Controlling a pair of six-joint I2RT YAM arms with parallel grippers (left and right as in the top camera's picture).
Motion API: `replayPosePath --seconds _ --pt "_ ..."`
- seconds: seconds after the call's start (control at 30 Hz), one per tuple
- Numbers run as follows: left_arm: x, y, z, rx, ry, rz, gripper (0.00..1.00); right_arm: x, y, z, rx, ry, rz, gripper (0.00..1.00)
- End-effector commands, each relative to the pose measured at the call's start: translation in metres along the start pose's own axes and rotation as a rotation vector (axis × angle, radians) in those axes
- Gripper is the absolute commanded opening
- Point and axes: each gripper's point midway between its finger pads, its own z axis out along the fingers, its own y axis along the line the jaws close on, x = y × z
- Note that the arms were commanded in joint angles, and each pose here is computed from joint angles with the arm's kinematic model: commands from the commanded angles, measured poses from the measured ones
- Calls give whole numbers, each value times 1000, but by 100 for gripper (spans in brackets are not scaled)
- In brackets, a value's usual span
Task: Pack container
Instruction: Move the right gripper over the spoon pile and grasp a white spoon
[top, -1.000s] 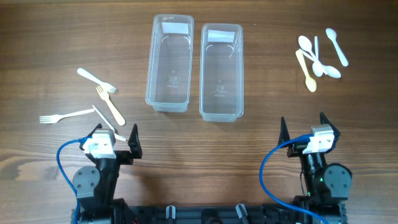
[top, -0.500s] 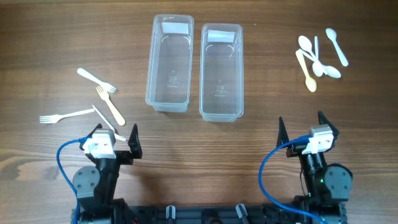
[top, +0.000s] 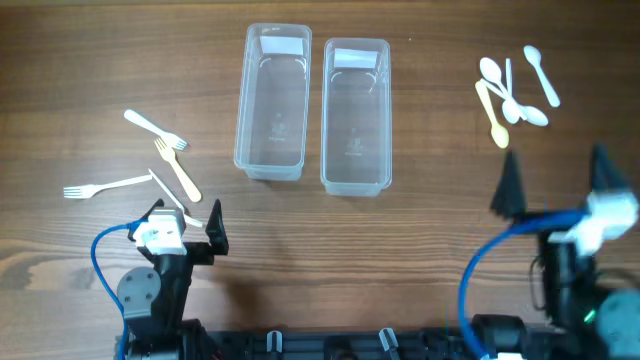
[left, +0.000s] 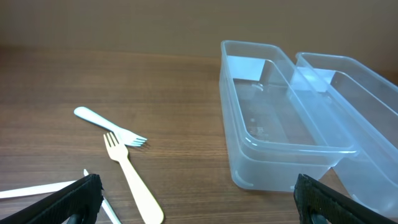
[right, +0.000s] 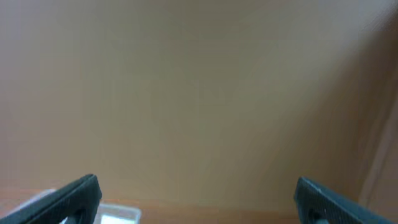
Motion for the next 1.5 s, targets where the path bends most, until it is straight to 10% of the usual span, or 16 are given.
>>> replayPosePath --seconds 0.0,0.43,1.1,1.47 --pt "1 0 0 0 -3 21 100 -17 -21 46 74 189 -15 100" --pt "1 0 0 0 -3 21 100 70 -87 166 175 811 -129 100" --pt "1 0 0 0 -3 21 100 93 -204 143 344 824 -3 100" --pt "1 0 0 1 -3 21 100 246 -221 193 168 989 60 100"
